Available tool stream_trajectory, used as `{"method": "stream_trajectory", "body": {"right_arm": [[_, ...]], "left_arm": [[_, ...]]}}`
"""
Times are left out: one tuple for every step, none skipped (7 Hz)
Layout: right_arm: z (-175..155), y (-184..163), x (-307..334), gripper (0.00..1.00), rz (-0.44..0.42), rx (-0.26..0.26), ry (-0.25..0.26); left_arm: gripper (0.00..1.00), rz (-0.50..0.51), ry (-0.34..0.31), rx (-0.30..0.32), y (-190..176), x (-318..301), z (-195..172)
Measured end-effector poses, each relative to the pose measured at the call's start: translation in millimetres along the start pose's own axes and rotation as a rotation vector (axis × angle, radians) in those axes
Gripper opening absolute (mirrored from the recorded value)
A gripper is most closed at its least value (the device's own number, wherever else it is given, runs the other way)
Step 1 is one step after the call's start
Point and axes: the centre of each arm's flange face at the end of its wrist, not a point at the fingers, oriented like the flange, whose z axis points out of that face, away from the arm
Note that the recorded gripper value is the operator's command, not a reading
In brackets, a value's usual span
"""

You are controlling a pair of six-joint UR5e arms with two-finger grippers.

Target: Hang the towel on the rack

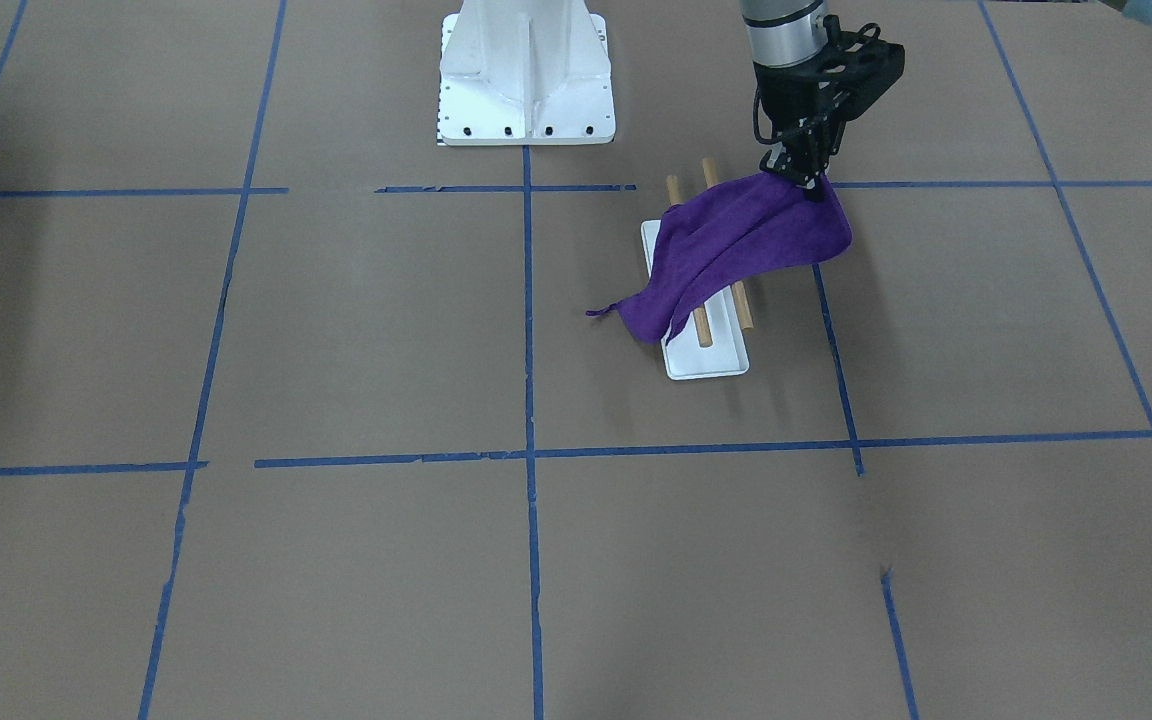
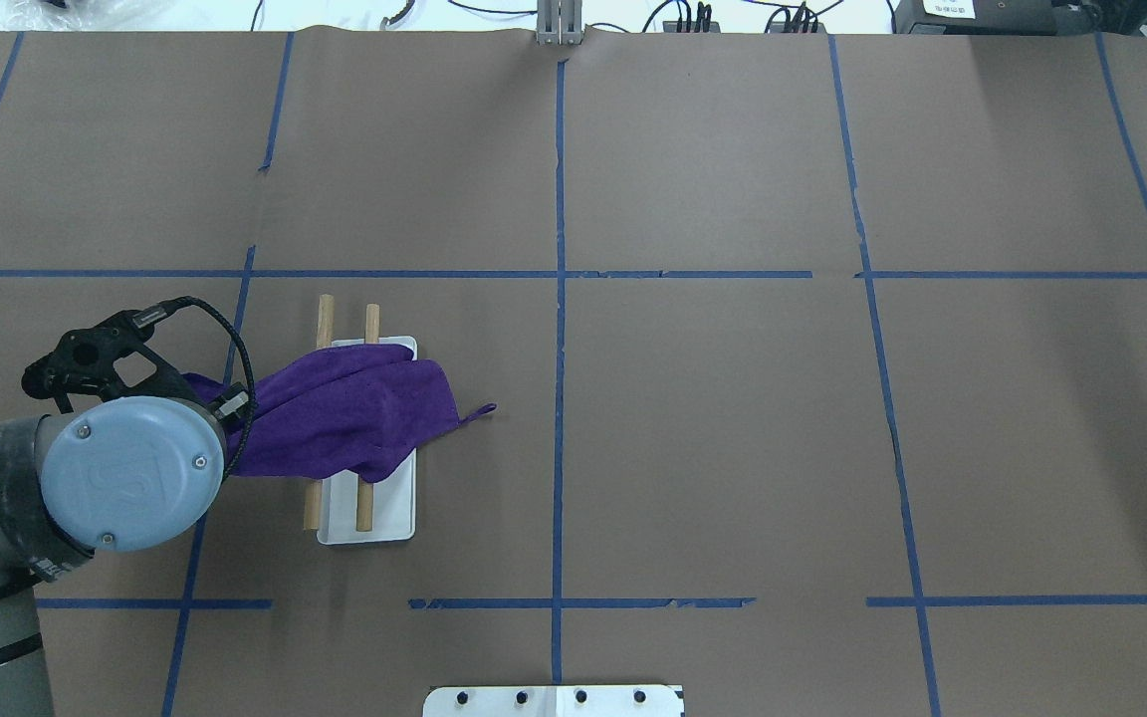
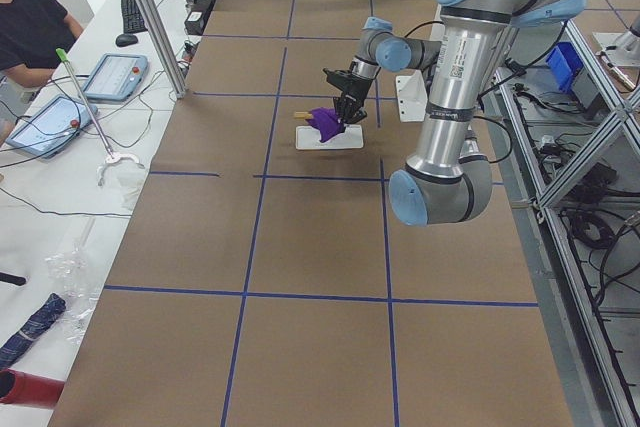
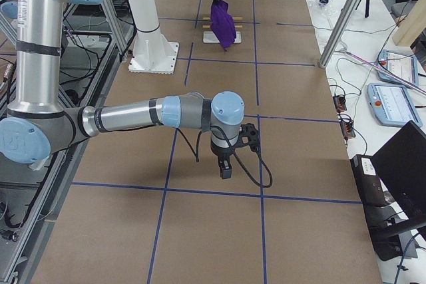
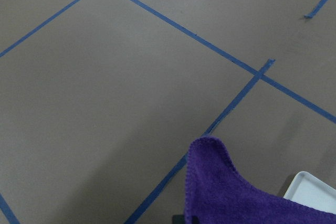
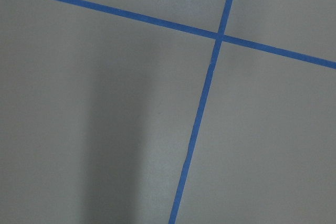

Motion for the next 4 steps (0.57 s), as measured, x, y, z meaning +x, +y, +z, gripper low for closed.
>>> {"method": "stream_trajectory", "body": {"right_arm": [[-0.1, 0.0, -0.1, 1.00, -0.001, 0.000, 0.000], [0.0, 0.3, -0.1, 1.00, -0.001, 0.000, 0.000], [0.2, 0.5, 0.0, 1.00, 0.000, 0.000, 0.000], [0.2, 0.6, 0.1, 1.00, -0.001, 0.000, 0.000]], "left_arm": [[1.00, 0.006, -0.008, 0.001, 2.0, -1.6, 2.3], [1.00, 0.011, -0.012, 0.002, 3.0, -2.8, 2.7], [1.00, 0.023, -0.012, 0.001, 3.2, -3.4, 1.6], [1.00, 0.050, -0.008, -0.001, 1.4, -3.7, -0.8]]}}
